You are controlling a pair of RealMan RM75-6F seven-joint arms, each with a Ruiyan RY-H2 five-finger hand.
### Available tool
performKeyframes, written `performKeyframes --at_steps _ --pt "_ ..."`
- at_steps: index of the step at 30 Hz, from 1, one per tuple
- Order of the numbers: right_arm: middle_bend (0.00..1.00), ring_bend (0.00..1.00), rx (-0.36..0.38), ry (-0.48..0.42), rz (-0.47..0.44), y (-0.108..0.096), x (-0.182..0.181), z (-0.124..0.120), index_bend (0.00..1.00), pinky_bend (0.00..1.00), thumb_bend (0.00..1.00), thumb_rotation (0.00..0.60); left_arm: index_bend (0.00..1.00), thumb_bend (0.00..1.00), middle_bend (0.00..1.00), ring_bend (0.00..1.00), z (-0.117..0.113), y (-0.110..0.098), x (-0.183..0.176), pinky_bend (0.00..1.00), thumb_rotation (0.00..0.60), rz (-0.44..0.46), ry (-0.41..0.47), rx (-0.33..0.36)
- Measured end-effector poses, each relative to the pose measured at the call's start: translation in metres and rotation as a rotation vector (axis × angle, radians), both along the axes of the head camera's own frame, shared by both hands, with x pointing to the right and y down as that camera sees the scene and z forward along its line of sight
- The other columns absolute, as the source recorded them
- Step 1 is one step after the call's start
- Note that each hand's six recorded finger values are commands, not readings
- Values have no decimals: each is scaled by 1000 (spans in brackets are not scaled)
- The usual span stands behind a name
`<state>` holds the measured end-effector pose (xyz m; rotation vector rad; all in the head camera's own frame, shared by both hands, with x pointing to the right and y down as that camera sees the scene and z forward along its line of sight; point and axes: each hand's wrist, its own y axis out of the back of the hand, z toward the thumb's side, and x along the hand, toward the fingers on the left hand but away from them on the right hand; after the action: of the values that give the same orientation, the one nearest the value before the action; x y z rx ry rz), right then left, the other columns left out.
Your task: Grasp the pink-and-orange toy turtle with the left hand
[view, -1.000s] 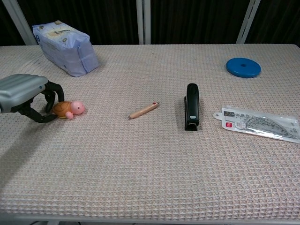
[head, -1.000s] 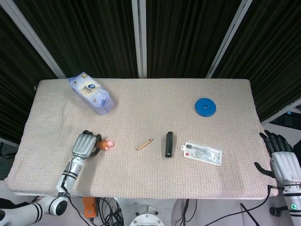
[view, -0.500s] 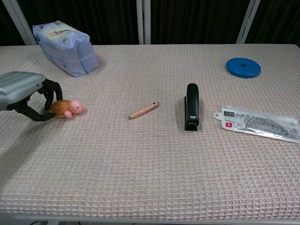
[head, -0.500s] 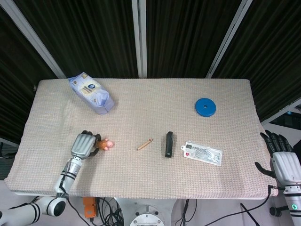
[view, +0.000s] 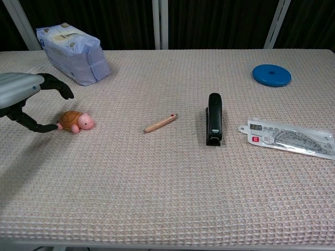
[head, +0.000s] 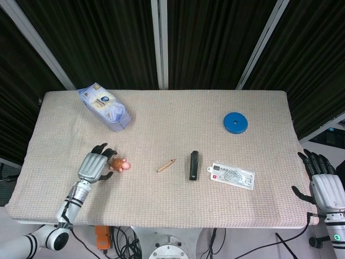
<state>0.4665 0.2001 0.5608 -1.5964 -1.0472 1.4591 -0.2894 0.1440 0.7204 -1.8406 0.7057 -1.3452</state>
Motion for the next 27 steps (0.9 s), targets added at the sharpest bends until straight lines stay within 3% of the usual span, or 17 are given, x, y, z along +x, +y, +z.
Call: performKeyframes --at_steps 7,20,27 --pt "0 0 -3 3 9 0 3 0 0 0 149 600 260 222 263 60 12 -2 9 187 600 0 26 -12" --pt "1 0 -9 3 16 0 6 2 0 0 150 600 413 245 363 74 24 -6 9 192 600 -4 17 -19" --pt "6 0 -8 5 18 0 7 1 0 0 151 600 524 333 494 231 29 -5 10 278 600 2 -1 -37"
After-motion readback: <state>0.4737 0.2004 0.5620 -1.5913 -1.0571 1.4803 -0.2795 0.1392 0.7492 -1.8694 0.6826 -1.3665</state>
